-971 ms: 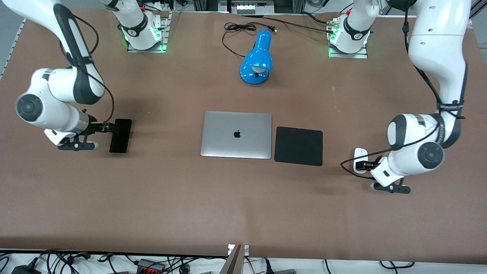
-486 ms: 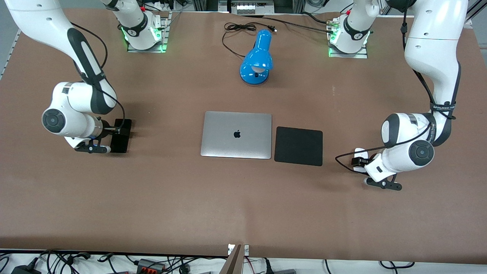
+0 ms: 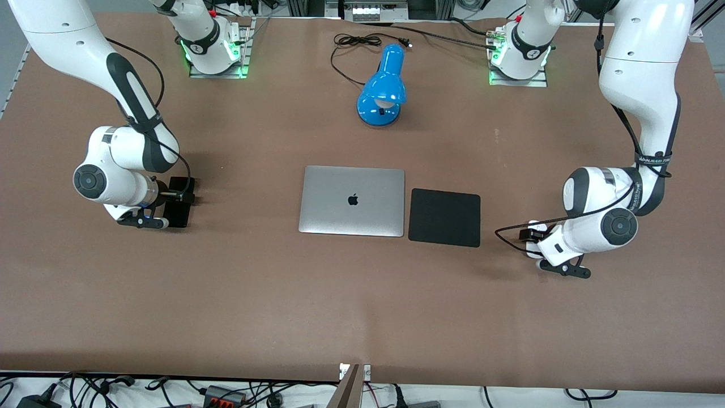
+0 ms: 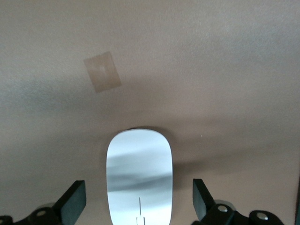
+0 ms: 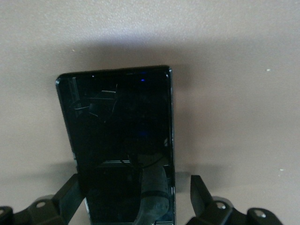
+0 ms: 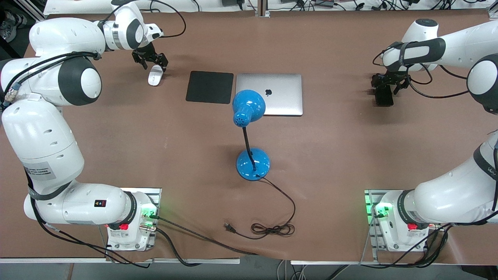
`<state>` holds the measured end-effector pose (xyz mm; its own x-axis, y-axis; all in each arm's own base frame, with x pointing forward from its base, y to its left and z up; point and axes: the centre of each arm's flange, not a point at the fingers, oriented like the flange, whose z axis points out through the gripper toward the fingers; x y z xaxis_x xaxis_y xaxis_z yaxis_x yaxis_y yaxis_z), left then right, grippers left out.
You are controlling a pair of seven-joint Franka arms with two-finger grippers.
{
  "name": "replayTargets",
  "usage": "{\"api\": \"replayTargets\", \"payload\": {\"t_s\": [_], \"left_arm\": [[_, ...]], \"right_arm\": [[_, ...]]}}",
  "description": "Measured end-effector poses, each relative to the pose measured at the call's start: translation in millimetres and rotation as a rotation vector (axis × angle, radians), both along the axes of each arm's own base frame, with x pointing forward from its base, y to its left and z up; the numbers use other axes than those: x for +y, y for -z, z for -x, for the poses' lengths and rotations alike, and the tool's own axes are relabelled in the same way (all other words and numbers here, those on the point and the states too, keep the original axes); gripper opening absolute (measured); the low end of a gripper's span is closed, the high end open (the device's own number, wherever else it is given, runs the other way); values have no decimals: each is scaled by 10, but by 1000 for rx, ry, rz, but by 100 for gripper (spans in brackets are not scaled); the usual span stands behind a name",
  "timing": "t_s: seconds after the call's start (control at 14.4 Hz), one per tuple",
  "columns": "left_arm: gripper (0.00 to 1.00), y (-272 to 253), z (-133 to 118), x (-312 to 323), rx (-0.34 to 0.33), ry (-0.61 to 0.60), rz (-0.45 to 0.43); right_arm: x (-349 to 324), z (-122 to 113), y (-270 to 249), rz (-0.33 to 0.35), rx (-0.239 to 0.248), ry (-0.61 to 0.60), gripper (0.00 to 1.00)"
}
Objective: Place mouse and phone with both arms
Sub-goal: 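Grasp the phone with the right gripper while the left gripper grasps the mouse, then carry the phone toward the laptop while the left gripper carries the mouse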
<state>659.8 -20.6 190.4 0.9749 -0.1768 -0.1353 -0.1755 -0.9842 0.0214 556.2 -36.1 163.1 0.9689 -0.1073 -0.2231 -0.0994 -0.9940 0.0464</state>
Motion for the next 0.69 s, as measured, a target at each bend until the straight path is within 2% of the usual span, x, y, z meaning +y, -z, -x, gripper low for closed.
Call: {"api": "replayTargets", "payload": {"t_s": [0.49,0.69], "left_arm": [[100,79,63,4,19,0,-1],[100,111,82,5,26,0,-1]], "right_arm": [[3,3,30,-1,-5,3,100],[8,0,27,-1,-7,4,96]]}}
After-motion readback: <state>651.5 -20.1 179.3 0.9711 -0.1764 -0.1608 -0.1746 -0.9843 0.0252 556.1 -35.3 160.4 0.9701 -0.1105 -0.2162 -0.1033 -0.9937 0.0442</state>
